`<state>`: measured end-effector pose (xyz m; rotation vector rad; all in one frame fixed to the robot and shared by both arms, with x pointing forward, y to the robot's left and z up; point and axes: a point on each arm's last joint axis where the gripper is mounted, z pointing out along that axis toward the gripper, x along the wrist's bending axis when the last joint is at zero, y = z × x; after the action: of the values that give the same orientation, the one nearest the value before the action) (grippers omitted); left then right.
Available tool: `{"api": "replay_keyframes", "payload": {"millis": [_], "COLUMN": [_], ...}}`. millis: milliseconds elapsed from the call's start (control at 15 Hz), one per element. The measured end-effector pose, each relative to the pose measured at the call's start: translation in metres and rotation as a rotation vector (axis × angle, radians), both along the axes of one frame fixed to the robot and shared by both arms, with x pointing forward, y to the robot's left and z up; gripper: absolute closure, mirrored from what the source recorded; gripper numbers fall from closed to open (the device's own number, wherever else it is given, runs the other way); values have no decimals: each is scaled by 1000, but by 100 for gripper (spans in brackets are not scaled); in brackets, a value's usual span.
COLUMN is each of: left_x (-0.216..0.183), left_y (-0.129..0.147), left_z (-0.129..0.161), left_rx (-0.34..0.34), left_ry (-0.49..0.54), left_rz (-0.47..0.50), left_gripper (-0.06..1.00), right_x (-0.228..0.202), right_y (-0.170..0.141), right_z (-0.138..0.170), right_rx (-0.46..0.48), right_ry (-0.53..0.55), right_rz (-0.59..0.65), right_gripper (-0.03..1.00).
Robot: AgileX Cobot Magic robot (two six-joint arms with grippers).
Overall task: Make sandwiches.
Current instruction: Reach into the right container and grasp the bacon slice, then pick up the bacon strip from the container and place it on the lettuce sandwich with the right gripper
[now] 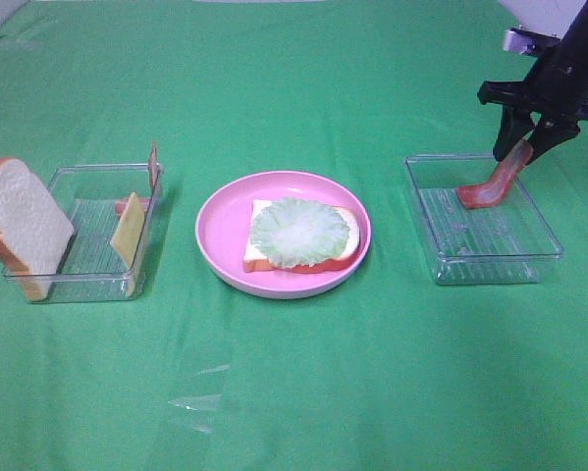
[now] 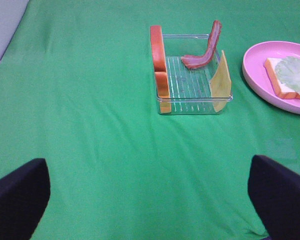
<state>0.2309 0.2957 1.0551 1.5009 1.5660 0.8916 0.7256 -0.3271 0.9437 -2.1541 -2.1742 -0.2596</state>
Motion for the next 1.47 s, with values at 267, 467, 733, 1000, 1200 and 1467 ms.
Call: {"api": "replay_keyframes", "payload": {"millis": [267,467,733,1000,1200,1467], "left_x": [0,0,0,0,0,0], "left_y": [0,0,0,0,0,0], "left_z": [0,0,0,0,0,0], "left_rx": [0,0,0,0,0,0], "left_ry": [0,0,0,0,0,0], "left_rz": [0,0,0,0,0,0], "left_gripper": [-5,-5,-5,-5,-5,-5], "right_x": [0,-1,-1,-12,-25,-62], "right_y": [0,-4,-4,-1,5,33], "right_z": [0,-1,3,68,113,153], "right_rx": [-5,-47,-48,-34,22,320], "right_ry": [0,4,-2,-129,-223,-257], "right_rz": [2,11,3,-48,-74,-52], "right_gripper": [62,95,95,95,95,95]}}
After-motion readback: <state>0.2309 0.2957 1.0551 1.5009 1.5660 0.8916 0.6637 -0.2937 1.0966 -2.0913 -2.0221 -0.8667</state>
